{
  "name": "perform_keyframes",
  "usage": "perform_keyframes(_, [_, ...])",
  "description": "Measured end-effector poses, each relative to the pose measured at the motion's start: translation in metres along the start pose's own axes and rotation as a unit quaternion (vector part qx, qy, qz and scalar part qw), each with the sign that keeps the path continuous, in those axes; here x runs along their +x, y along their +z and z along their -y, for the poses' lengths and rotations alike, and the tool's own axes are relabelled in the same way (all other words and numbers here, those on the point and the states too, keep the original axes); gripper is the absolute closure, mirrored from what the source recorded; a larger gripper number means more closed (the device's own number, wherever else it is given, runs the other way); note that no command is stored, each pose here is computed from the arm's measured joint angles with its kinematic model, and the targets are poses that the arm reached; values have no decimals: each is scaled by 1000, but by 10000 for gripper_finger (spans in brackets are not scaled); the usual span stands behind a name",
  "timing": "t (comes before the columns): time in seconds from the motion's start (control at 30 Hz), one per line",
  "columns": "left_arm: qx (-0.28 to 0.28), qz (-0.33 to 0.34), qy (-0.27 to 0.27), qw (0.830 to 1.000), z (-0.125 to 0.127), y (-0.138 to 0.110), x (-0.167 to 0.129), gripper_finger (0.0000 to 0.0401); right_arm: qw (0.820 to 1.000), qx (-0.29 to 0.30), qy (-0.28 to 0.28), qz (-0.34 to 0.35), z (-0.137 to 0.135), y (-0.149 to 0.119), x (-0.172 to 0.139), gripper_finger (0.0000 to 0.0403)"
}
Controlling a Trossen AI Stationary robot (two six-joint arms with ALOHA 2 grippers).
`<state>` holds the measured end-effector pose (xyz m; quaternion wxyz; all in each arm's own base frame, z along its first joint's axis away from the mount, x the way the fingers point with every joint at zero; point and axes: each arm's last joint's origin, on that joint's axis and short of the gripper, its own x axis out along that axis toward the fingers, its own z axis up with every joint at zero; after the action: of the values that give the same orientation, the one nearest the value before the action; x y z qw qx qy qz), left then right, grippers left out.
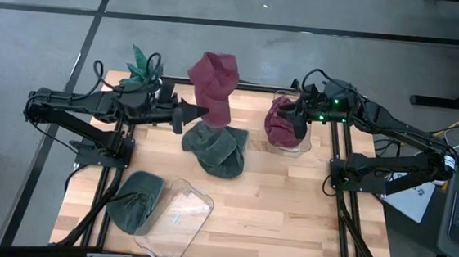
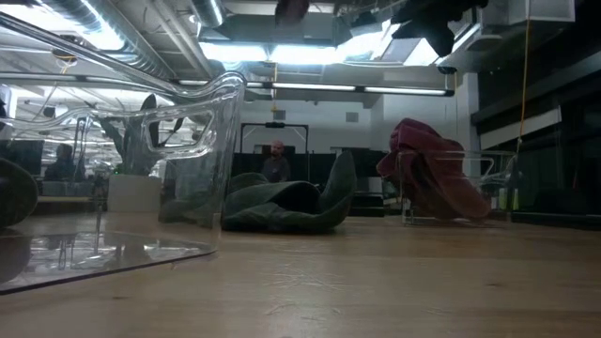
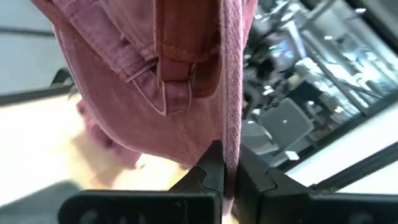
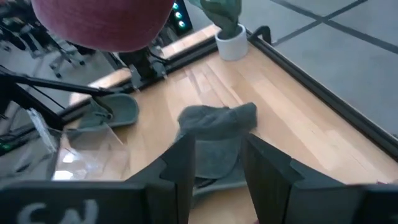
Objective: Pick & Place hat
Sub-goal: Put the red cap into the top transparent bin
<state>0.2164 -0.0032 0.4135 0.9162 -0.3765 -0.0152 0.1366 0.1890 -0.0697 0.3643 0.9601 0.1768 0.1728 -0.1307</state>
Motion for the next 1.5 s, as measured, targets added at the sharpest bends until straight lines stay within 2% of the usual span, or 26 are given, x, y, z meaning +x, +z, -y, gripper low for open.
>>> perform_keyframes(0.23, [80,30,-47,995,8,7,-1,394,997,27,25,70,-4,14,-1,276])
perform_keyframes(0.33, [104,37,-64,992,11,9,-1,394,992,24,60,108,-8,22,-3,276])
perform_keyframes(0.6, [170,19,-51,984,8,5,1,394,978,23,115,171,-14,36,-8,266])
perform_keyframes(0.7, [200,6,-41,979,6,0,7,394,977,32,122,172,-15,36,-8,240])
perform_keyframes(0.83, [238,-9,-28,971,3,-8,17,394,973,22,144,180,-21,38,-7,184])
perform_keyframes(0.97, [255,-22,-15,967,-1,-14,28,394,967,-1,164,197,-28,40,-3,131])
perform_keyframes(1.07, [264,-27,-8,964,-3,-17,34,394,964,-15,175,202,-33,41,3,108])
perform_keyframes(1.27, [279,-39,5,959,-8,-23,45,394,965,-56,172,190,-46,53,22,105])
perform_keyframes(1.5, [299,-39,23,953,-10,-26,49,394,978,-135,78,135,-59,70,38,117])
